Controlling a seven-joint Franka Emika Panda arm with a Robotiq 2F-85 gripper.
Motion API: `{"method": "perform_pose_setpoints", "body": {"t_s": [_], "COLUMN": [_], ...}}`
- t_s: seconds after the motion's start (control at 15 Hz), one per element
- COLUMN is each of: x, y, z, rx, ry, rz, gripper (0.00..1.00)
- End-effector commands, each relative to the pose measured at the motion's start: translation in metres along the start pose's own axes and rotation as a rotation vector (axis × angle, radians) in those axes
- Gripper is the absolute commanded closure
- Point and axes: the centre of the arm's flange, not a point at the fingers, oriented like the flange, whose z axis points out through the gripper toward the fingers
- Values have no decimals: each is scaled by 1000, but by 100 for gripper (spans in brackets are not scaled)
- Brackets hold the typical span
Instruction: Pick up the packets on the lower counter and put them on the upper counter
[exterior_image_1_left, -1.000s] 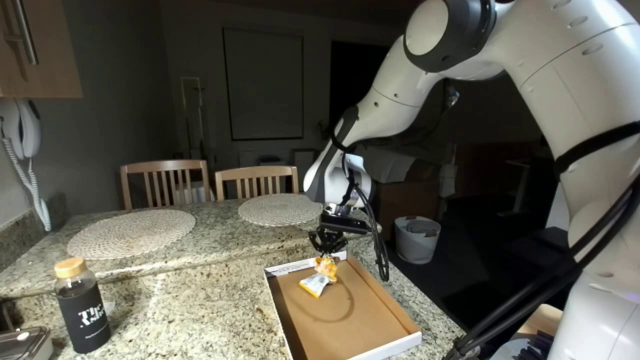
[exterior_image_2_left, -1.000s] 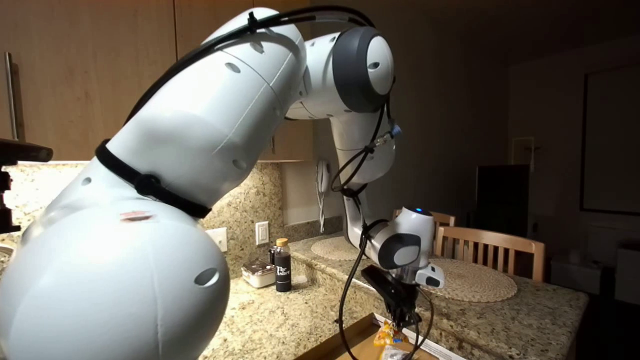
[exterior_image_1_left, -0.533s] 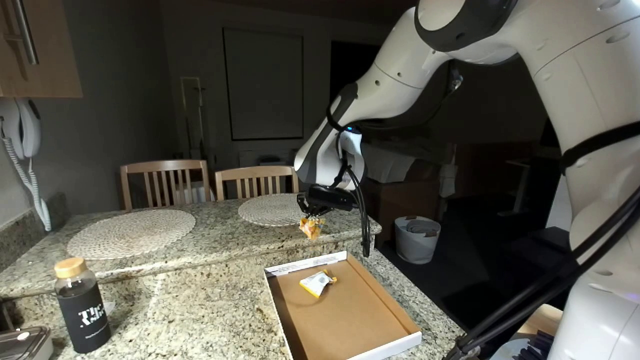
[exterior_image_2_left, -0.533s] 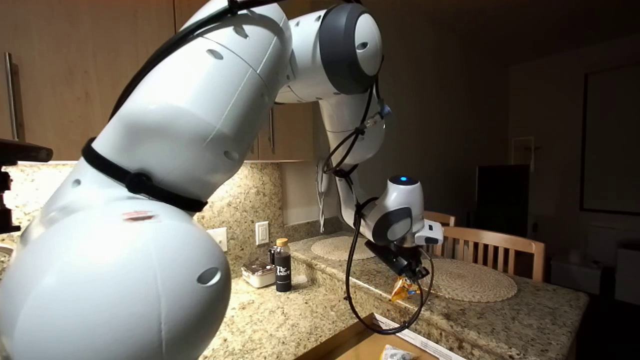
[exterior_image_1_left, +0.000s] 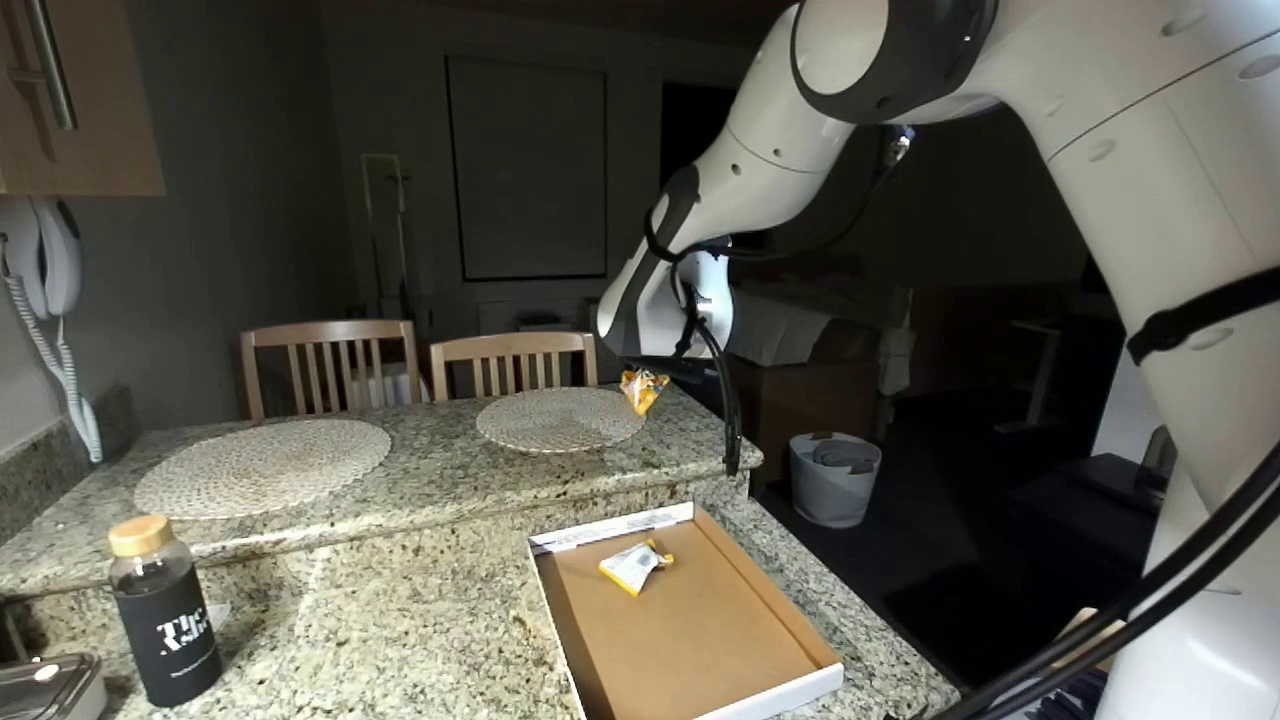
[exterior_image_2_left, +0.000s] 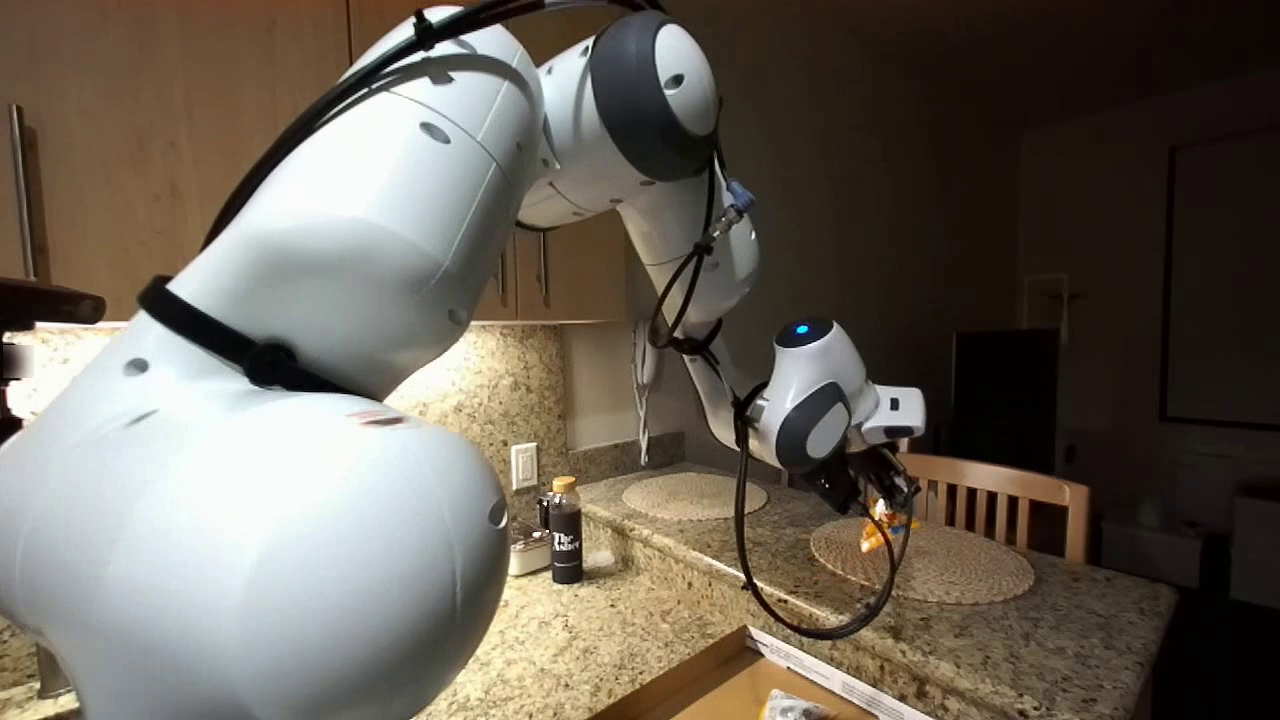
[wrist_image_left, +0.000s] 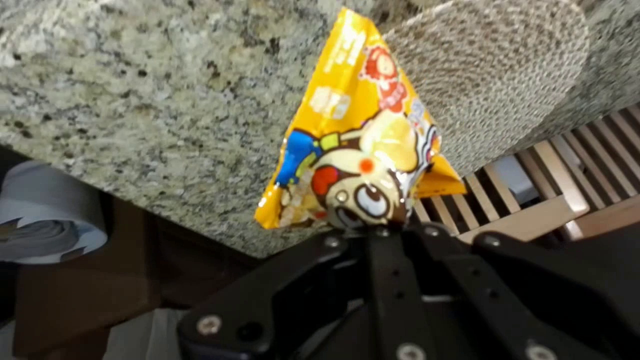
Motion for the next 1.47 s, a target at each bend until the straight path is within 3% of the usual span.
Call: {"method": "perform_pose_setpoints", "body": {"t_s": [0.0, 0.4, 0.67, 0.87, 0.93, 1.4], "x": [8, 1, -3, -6, -13, -10], "y": [-11, -8, -10, -20, -19, -22], "z": [1, 9, 6, 8, 14, 15], "rx": [-45, -62, -35, -28, -37, -36], "ry": [57, 38, -47, -79, -47, -67], "rz": [28, 21, 12, 10, 3, 17], "gripper": [64, 28, 2, 0, 1, 0]}}
